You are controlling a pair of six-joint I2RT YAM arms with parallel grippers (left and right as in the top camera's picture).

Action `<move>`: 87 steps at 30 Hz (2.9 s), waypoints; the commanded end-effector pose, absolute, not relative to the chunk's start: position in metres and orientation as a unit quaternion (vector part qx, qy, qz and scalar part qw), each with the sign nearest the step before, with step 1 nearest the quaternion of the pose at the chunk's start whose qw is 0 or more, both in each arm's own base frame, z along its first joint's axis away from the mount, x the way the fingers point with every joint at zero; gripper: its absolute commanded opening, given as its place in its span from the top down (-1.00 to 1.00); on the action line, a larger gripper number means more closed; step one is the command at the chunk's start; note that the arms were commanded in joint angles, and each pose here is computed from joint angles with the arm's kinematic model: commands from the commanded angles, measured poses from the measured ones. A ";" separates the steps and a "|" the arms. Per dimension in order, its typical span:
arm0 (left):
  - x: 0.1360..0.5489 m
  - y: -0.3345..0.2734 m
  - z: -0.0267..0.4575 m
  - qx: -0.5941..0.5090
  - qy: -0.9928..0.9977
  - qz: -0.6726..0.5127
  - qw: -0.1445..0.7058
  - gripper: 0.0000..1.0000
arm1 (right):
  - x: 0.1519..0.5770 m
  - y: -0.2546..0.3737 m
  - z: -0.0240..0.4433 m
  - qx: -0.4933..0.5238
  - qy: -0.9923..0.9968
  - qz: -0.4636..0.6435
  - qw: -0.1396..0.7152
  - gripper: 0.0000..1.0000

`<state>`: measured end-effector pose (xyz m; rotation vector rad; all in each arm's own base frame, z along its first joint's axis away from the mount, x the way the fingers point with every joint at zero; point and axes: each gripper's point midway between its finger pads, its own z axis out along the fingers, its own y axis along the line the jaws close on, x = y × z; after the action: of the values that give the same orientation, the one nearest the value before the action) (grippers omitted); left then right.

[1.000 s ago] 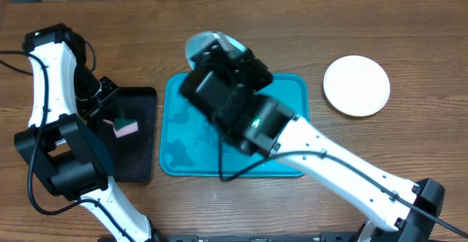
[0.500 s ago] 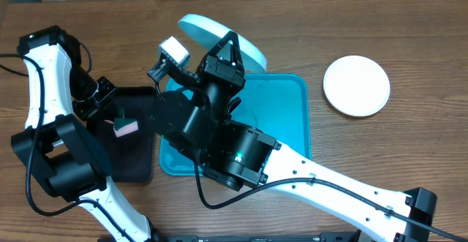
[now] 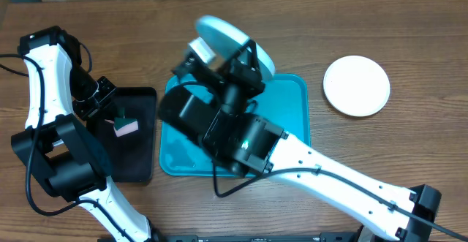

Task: Clean dirty plates on tray and stack at the side
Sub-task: 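Lift the light-blue plate with the right gripper and carry it right, then lower the light-blue plate onto the plate stack and release it, then release the sponge on the black tray with the left gripper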

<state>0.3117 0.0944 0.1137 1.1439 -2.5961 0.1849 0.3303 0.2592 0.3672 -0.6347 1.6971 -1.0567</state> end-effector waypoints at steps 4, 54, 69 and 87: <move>0.311 0.093 0.122 0.392 -0.907 0.071 0.135 0.91 | 0.336 0.266 0.268 -0.277 0.856 -0.171 0.402 0.93; 0.321 0.089 0.119 0.368 -0.921 0.054 0.118 0.92 | 0.401 -0.112 0.097 0.368 0.913 0.014 0.172 0.41; 0.312 0.095 0.109 0.378 -0.917 0.026 0.129 0.91 | 0.401 -0.033 0.097 0.253 0.949 0.132 0.130 -0.74; 0.312 0.104 0.066 0.377 -0.919 0.006 0.115 0.59 | 0.393 0.057 0.096 0.147 0.973 0.144 0.103 -0.78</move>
<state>0.3137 0.1003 0.0607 1.0915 -2.6733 0.0482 0.3918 0.0463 0.0947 0.4864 2.8678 0.4094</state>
